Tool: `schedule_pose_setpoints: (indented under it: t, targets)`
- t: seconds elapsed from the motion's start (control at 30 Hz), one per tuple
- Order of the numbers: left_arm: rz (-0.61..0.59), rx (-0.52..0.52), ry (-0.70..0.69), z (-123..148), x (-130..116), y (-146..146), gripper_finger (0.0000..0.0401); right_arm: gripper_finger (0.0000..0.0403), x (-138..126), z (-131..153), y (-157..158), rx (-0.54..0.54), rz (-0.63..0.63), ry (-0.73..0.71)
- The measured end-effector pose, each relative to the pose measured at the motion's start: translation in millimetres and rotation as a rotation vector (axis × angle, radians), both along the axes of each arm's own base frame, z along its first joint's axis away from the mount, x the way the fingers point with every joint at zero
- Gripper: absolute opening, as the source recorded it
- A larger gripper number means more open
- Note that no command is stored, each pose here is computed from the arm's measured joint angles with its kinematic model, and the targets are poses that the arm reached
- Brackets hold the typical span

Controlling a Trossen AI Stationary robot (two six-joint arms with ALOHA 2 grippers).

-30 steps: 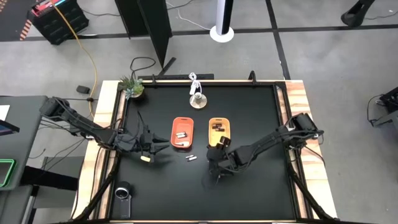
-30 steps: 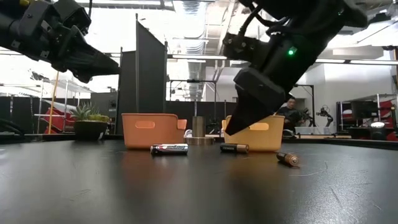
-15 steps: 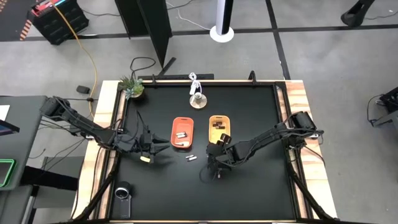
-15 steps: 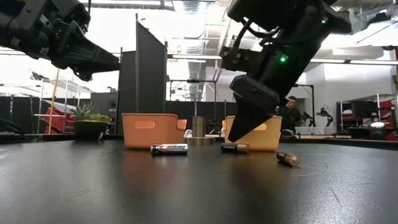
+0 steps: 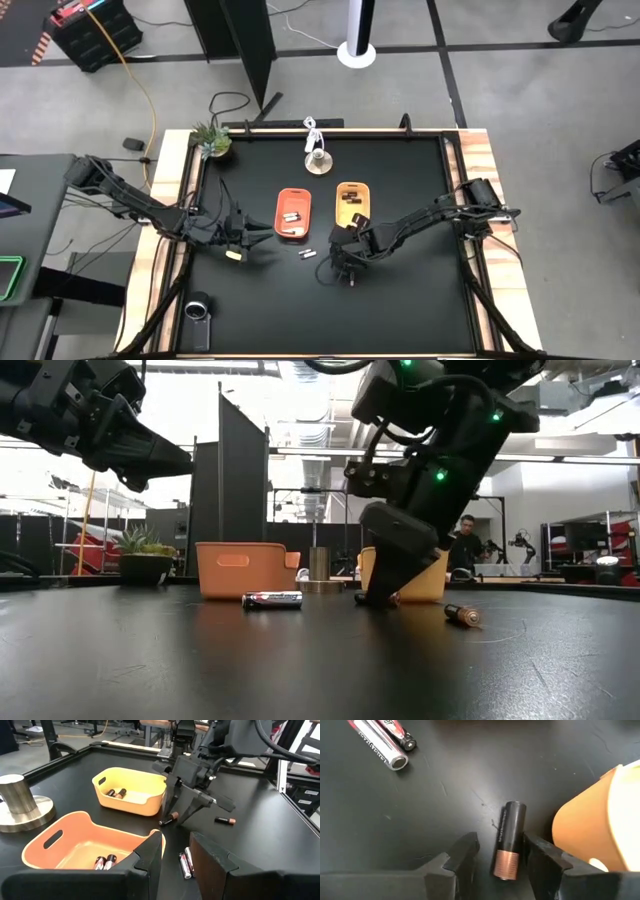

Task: Sort batteries
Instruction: Put the black battery into the yellow bin

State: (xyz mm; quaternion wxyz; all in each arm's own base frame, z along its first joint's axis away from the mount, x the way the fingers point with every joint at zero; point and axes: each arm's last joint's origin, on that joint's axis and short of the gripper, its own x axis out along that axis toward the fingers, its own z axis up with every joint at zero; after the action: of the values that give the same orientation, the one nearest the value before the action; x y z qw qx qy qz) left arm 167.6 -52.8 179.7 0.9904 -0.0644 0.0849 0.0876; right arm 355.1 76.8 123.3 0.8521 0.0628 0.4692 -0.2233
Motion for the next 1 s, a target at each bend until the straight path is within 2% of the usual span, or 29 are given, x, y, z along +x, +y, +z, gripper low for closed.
schedule_pose_setpoints:
  t: [0.2, 0.4, 0.53, 1.0]
  targets:
    - [0.001, -0.005, -0.008, 1, 0, 0, 0.0098, 0.0146, 2, -6, 4, -0.004, 0.004, -0.006]
    - [0.002, -0.002, -0.008, 1, 0, 0, 0.0098, 0.0073, 1, -7, 10, -0.002, 0.036, 0.001]
    - [0.002, -0.002, -0.008, 1, 0, 0, 0.0098, 0.0042, -1, -7, 17, 0.008, 0.064, 0.010]
    - [0.001, 0.003, -0.005, 1, 0, 0, 0.0098, 0.0035, -5, -6, 35, 0.015, 0.149, 0.002]
